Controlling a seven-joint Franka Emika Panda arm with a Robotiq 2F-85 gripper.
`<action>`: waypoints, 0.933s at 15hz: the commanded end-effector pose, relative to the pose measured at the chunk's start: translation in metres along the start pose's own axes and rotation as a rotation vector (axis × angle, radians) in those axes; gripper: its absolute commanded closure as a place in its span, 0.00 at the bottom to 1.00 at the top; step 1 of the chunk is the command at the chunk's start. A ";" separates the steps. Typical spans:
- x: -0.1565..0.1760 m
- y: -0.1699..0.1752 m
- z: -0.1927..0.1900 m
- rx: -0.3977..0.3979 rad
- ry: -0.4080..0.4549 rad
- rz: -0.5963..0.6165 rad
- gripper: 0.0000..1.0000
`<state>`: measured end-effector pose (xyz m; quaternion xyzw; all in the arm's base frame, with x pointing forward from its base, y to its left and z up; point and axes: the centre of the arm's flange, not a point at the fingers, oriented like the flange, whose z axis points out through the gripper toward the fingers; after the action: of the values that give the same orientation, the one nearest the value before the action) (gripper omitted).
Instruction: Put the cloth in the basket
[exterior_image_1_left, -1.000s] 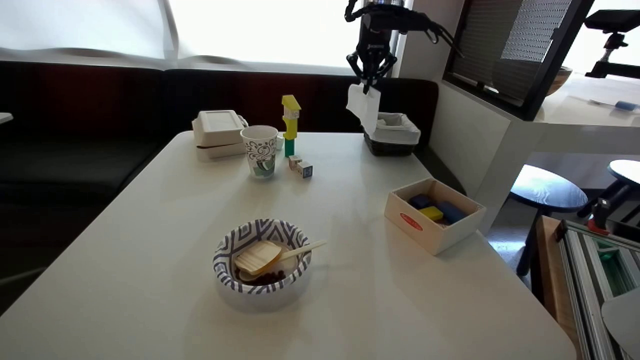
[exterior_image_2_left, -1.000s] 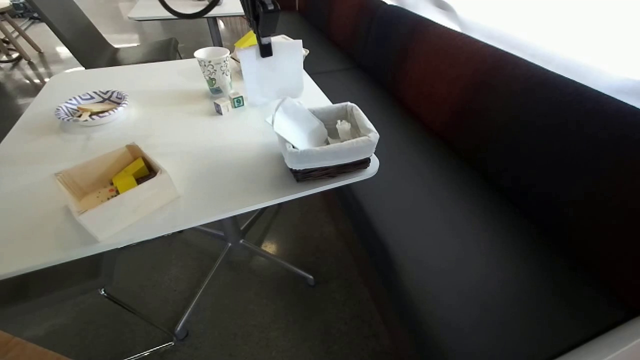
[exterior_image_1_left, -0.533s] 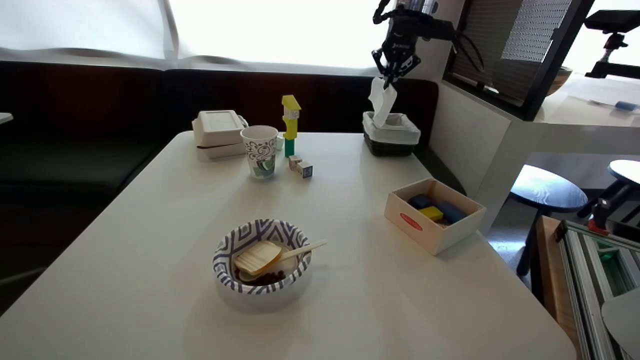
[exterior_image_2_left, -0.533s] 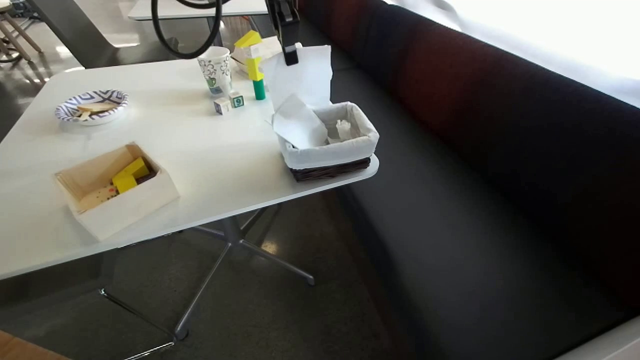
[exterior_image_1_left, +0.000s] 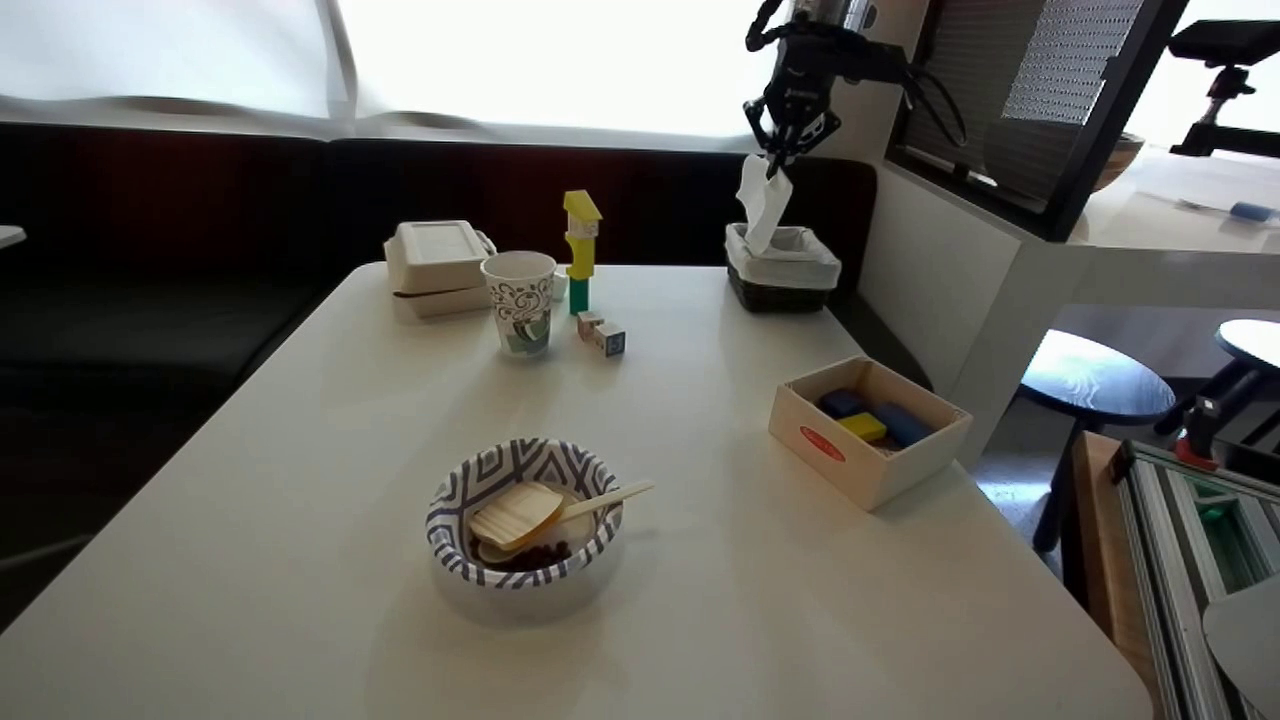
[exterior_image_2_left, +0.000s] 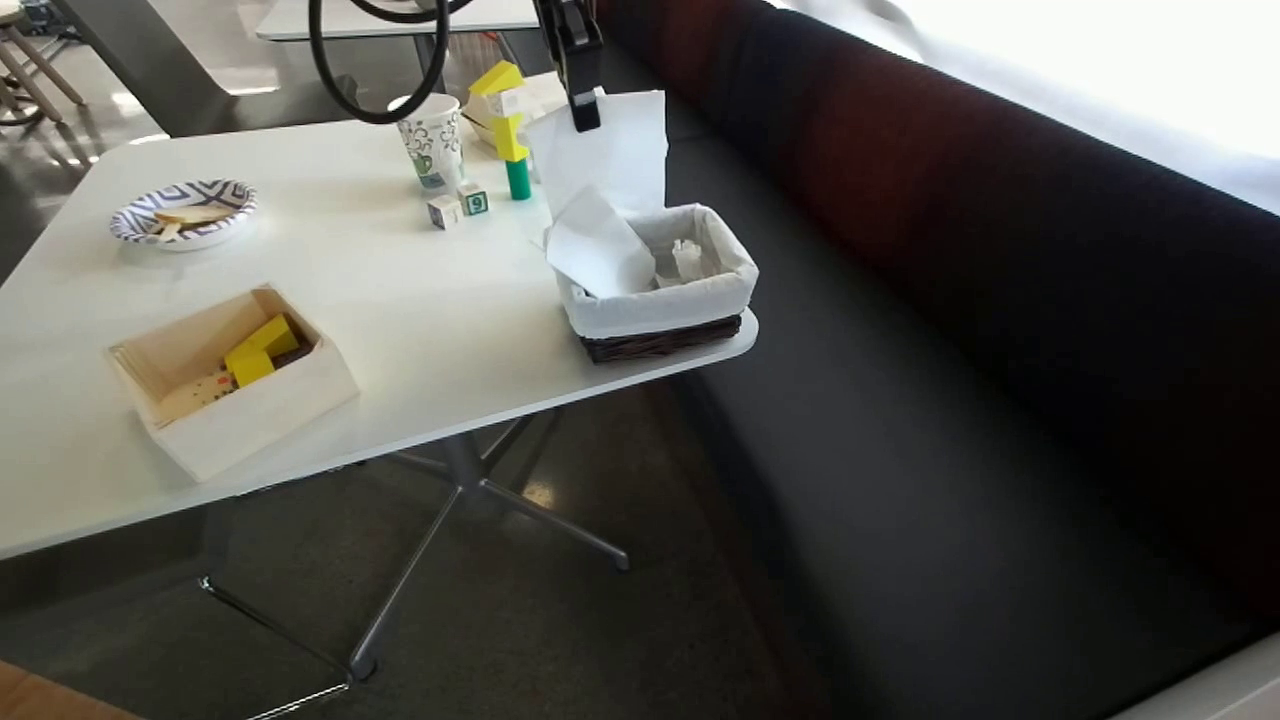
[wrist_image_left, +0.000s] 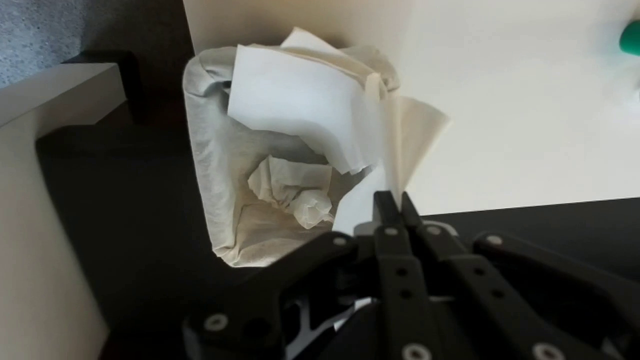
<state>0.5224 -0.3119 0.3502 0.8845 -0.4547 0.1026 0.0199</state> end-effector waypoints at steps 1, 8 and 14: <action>0.014 -0.002 0.003 0.065 -0.013 -0.004 1.00; 0.032 -0.004 -0.023 0.204 -0.014 0.208 1.00; 0.052 0.020 -0.015 0.044 0.016 0.483 1.00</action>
<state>0.5260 -0.3558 0.3839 0.7827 -0.6036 0.1436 -0.0485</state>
